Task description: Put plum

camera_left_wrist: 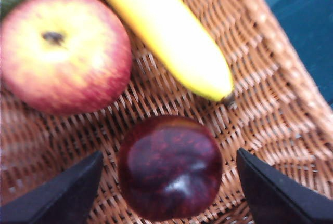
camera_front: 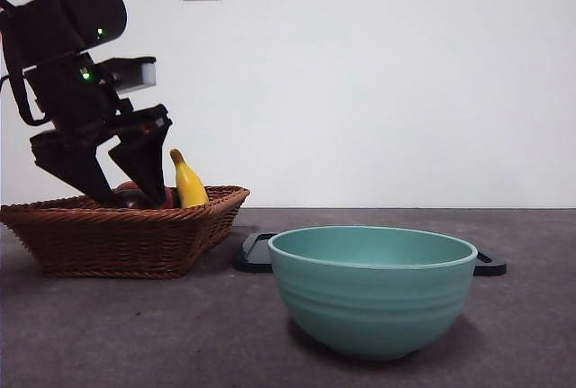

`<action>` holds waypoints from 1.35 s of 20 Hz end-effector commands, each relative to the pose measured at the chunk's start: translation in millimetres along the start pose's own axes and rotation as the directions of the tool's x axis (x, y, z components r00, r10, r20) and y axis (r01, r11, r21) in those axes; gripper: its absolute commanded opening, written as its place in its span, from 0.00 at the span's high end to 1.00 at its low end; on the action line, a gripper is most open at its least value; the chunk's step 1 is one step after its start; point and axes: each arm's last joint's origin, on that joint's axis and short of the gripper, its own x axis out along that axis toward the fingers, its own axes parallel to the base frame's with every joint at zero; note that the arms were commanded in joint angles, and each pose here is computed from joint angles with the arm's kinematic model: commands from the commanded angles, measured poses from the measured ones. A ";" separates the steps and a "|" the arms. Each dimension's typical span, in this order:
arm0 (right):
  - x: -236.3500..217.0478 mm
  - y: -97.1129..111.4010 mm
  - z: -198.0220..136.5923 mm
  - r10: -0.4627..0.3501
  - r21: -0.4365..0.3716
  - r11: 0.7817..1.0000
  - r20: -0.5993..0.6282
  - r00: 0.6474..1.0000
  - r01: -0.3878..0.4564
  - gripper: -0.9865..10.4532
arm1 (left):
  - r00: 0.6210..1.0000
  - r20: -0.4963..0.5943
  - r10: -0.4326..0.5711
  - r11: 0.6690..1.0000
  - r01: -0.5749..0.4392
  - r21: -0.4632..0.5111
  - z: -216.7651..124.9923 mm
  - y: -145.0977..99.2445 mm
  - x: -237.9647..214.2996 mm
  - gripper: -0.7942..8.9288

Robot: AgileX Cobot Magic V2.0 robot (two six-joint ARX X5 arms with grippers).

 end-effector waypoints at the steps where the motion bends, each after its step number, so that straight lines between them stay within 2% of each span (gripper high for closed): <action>1: -2.7 2.1 5.2 0.005 -0.005 1.000 0.018 1.000 -0.005 0.57 | 1.000 -0.003 -0.001 1.000 0.002 0.023 4.0 0.7 9.0 0.50; 11: -2.7 2.1 5.2 0.005 -0.005 1.000 0.018 1.000 -0.005 0.57 | 1.000 -0.022 -0.005 1.000 0.005 0.018 1.6 2.5 21.9 0.51; 14: -2.7 2.1 5.2 0.005 -0.005 1.000 0.018 1.000 -0.005 0.57 | 1.000 -0.024 -0.005 1.000 0.006 0.017 1.4 2.5 21.9 0.64; 18: -2.7 2.1 5.2 0.005 -0.005 1.000 0.018 1.000 -0.005 0.57 | 1.000 -0.027 -0.006 1.000 0.006 0.013 1.3 2.1 20.1 0.64; 20: -2.7 2.2 5.2 0.005 -0.005 1.000 0.018 1.000 -0.005 0.57 | 1.000 -0.004 -0.003 1.000 0.003 -0.004 3.9 1.0 10.9 0.64; 24: -2.7 2.2 5.2 0.005 -0.005 1.000 0.018 1.000 -0.005 0.57 | 0.992 0.116 -0.046 0.999 0.047 -0.004 14.3 -9.0 -33.5 0.64; 27: -2.7 2.2 5.2 0.005 -0.005 1.000 0.018 1.000 -0.005 0.57 | 0.966 0.218 -0.138 0.990 0.133 0.039 17.2 -28.8 -79.3 0.64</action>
